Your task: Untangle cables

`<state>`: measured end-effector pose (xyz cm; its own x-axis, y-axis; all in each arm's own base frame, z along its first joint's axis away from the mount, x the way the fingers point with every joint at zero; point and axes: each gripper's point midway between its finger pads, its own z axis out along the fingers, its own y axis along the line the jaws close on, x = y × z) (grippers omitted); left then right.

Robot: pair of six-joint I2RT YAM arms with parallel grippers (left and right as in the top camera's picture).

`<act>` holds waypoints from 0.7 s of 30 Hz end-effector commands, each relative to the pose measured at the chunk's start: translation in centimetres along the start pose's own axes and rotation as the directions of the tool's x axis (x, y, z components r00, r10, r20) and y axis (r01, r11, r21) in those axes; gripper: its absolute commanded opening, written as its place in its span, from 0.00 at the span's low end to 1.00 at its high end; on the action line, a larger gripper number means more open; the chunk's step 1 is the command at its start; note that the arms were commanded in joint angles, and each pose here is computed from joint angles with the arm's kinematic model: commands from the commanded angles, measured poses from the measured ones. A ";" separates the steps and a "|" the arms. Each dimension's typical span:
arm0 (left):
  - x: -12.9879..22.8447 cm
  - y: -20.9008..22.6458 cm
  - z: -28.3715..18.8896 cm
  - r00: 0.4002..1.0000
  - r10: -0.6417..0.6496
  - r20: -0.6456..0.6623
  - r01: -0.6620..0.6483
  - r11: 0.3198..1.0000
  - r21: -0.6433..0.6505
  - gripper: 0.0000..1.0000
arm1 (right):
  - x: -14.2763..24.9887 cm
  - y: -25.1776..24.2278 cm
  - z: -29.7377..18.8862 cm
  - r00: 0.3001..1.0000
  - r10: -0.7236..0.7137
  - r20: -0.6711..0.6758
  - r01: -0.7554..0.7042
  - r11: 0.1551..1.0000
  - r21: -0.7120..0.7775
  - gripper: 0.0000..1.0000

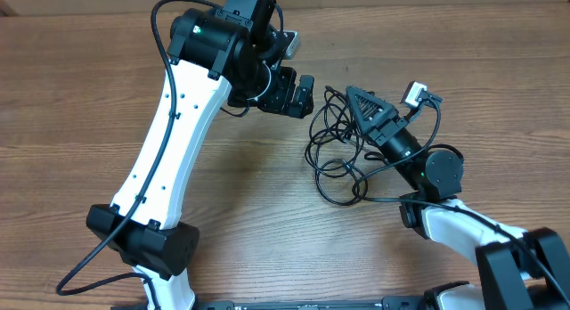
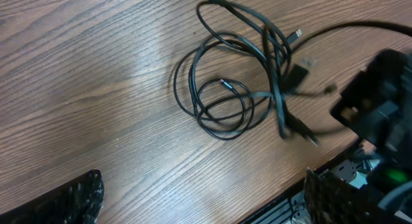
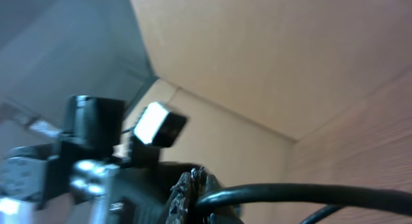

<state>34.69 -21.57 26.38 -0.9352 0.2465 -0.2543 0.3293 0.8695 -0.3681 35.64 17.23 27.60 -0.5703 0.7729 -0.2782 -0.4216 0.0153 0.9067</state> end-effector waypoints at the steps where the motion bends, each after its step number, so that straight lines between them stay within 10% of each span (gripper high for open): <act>1: -0.1 -0.1 0.5 1.000 -0.025 -0.007 0.025 1.000 -0.001 0.98 | 0.7 3.4 0.0 0.996 0.064 -0.057 -0.069 0.994 -0.084 0.04; 21: 0.7 -4.6 1.0 0.995 0.075 -0.067 -0.053 0.956 0.289 0.98 | 1.3 6.2 -0.3 0.992 0.089 -0.092 -0.101 0.985 -0.139 0.04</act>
<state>33.07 -25.14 27.00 -0.9289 0.3032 -0.2127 0.3699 0.7307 -0.5738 32.73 18.04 31.21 -0.6675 0.7160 -0.2045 -0.4161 -0.1309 0.8998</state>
